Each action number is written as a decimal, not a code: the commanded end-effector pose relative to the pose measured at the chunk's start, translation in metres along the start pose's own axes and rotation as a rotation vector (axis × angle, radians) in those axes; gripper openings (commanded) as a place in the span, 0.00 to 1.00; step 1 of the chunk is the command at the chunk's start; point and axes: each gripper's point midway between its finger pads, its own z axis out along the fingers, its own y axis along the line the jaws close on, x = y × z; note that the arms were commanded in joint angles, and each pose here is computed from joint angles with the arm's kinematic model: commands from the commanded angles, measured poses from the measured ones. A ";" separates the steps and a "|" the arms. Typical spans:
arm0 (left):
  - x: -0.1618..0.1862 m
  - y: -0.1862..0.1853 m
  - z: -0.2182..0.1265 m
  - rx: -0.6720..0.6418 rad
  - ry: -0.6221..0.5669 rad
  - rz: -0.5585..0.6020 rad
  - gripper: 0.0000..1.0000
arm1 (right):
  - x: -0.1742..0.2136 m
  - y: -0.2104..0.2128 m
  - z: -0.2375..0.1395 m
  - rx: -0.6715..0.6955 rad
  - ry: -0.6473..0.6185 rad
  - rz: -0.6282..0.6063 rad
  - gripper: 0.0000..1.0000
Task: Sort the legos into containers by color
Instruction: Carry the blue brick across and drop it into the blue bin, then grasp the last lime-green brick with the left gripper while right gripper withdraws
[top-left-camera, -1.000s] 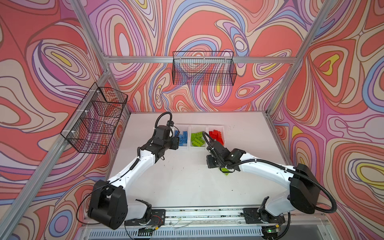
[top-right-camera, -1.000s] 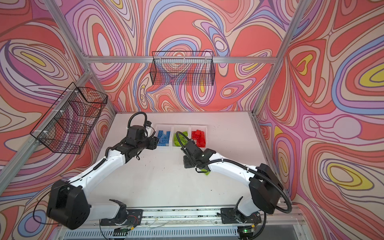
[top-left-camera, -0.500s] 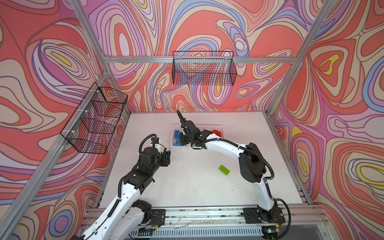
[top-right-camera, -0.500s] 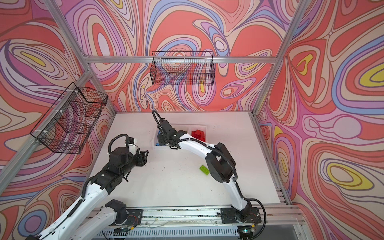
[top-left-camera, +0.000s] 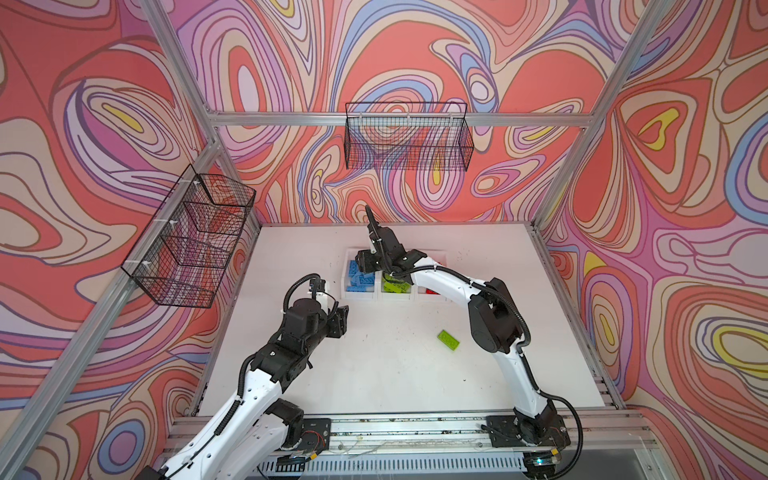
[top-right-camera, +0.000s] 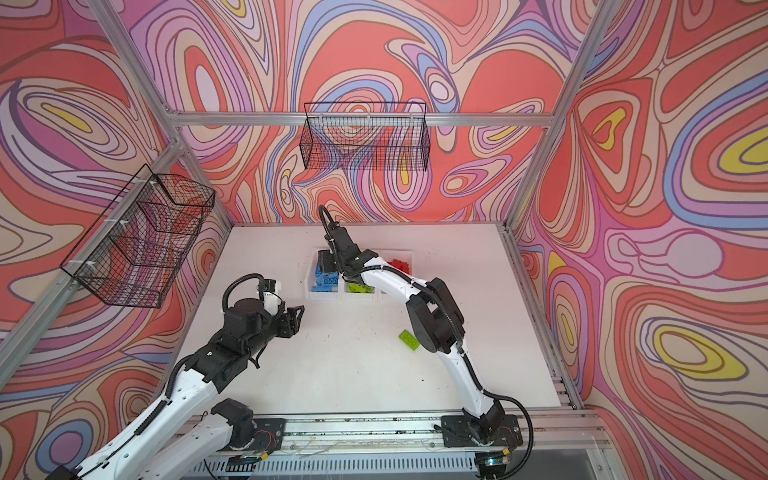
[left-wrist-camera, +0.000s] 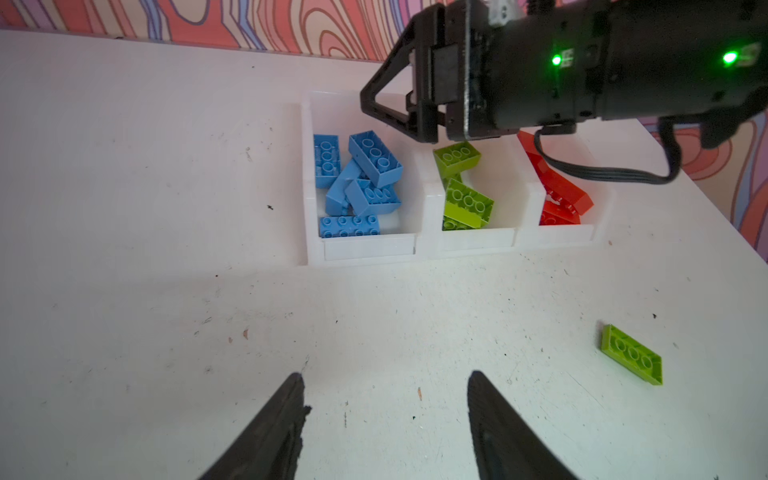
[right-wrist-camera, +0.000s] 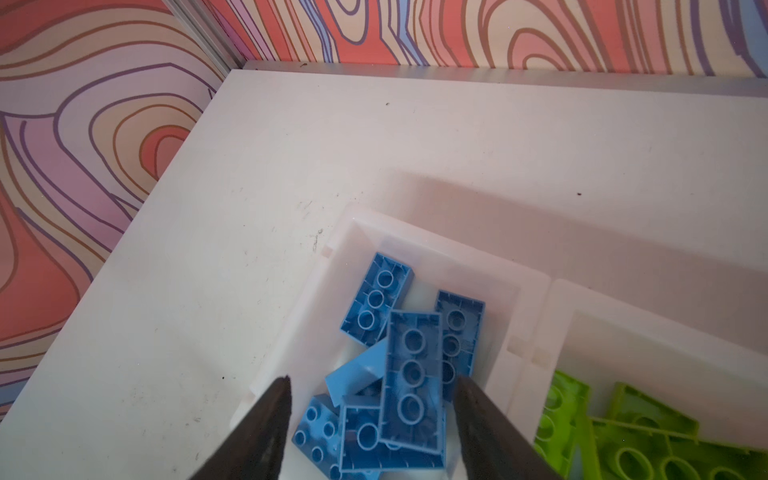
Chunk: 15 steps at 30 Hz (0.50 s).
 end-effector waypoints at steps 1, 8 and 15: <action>-0.012 -0.024 0.004 0.064 -0.029 0.124 0.65 | -0.037 -0.011 -0.041 -0.008 -0.092 0.026 0.67; 0.001 -0.085 0.024 0.225 0.061 0.396 0.68 | -0.036 -0.081 -0.125 0.116 -0.149 0.087 0.66; 0.035 -0.162 0.063 0.485 0.176 0.657 0.72 | -0.013 -0.157 -0.217 0.294 -0.175 0.173 0.66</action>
